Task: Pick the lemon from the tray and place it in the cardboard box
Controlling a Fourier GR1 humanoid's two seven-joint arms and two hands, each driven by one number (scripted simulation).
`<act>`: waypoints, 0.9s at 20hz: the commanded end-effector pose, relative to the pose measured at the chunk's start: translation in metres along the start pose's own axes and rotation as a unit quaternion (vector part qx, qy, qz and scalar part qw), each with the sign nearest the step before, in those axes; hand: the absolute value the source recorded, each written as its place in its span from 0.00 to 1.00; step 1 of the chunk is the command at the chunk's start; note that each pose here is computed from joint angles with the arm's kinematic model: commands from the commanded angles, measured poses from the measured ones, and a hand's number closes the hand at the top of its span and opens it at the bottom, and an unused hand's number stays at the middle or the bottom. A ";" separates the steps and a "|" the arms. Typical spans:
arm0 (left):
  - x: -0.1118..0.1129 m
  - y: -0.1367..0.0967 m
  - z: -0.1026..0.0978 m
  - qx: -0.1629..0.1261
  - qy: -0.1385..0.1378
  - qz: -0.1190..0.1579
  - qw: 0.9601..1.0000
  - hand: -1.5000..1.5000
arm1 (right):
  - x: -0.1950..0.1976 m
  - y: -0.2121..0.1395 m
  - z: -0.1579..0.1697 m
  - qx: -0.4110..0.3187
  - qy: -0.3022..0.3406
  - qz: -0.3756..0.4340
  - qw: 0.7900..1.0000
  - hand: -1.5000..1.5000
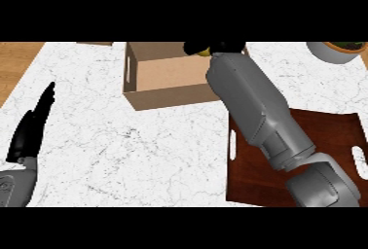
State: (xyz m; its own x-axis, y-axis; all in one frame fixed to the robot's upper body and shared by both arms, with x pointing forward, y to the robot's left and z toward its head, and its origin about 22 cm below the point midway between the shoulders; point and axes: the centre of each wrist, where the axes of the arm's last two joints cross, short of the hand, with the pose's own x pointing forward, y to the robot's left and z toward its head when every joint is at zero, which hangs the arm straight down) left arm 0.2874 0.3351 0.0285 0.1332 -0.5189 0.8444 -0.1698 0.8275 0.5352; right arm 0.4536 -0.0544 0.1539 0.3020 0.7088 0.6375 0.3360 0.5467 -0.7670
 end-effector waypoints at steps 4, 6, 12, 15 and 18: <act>0.004 0.002 -0.004 -0.008 -0.001 -0.002 1.000 0.50 | -0.010 0.005 -0.006 0.015 0.032 -0.044 0.998 0.00; 0.004 -0.004 -0.003 -0.011 -0.002 0.000 1.000 0.50 | -0.018 0.003 -0.011 -0.003 0.014 -0.057 0.998 0.00; 0.010 -0.008 -0.006 -0.001 -0.010 -0.003 1.000 0.50 | -0.018 0.008 -0.006 -0.074 -0.043 -0.112 0.990 0.00; 0.000 0.000 -0.002 -0.001 0.000 0.004 1.000 0.50 | -0.015 -0.007 -0.016 -0.122 -0.036 -0.170 0.977 0.00; -0.004 0.000 -0.004 0.015 0.015 -0.004 1.000 0.50 | -0.011 -0.005 -0.012 -0.138 -0.042 -0.204 0.968 0.00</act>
State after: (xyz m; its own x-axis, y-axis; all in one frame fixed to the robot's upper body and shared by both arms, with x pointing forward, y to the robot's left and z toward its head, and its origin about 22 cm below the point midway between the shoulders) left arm 0.2916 0.3347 0.0284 0.1384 -0.5216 0.8419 -0.1817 0.8222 0.5394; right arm 0.4586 -0.0709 0.1446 0.0907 0.5592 0.8240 0.5697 0.6495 -0.5035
